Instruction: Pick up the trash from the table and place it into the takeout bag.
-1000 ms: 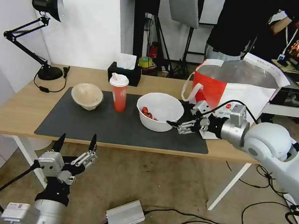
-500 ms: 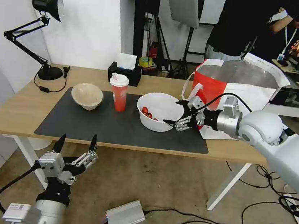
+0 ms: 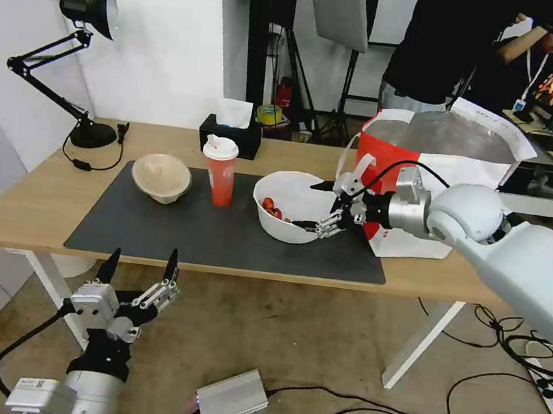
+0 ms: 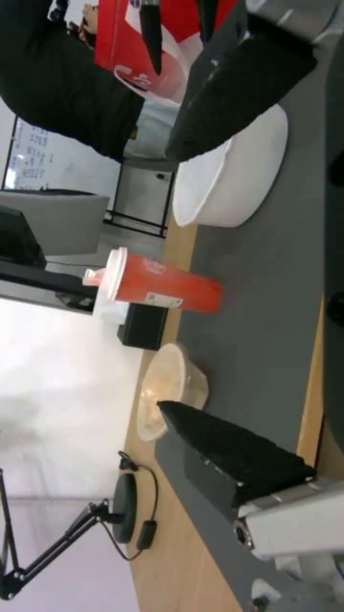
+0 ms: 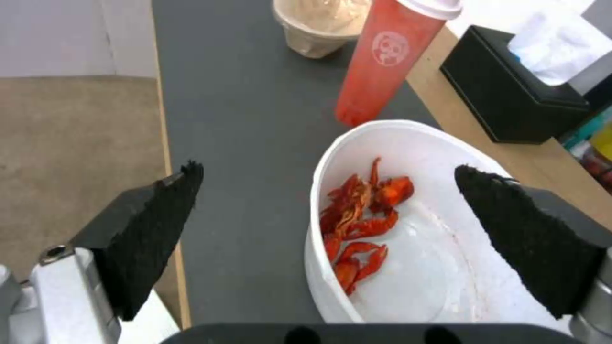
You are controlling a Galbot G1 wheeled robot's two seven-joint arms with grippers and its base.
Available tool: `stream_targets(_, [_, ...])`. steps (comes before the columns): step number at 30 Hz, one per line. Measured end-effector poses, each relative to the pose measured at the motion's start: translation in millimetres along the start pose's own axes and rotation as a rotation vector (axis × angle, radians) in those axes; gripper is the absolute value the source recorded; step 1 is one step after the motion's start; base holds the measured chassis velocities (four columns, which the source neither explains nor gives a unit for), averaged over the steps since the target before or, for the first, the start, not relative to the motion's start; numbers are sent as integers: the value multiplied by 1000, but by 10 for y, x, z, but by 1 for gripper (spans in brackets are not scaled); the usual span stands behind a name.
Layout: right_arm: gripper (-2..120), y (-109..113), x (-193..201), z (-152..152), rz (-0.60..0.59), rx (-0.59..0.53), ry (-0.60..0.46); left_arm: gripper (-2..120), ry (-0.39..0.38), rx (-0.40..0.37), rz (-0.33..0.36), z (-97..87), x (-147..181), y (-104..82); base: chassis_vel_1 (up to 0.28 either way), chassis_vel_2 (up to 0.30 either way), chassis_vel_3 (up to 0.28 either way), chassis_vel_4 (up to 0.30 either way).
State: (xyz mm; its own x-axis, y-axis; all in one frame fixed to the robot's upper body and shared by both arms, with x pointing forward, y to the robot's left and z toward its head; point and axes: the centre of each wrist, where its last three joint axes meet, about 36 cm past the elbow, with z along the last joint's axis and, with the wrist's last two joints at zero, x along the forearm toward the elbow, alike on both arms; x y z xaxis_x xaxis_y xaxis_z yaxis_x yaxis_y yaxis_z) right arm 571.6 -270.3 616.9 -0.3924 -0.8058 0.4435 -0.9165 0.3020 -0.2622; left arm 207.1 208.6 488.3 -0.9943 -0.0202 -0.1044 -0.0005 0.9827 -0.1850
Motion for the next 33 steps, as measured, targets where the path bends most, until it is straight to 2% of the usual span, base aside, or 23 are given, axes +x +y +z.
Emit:
stream_targets(21, [100, -251, -175, -91, -36, 33, 62, 100, -12, -6, -9, -13, 38, -34, 0, 0, 0, 0])
stream_targets(33, [100, -224, -358, 45, -36, 4, 87, 100, -7, -12, -8, -6, 48, -28, 0, 0, 0, 0])
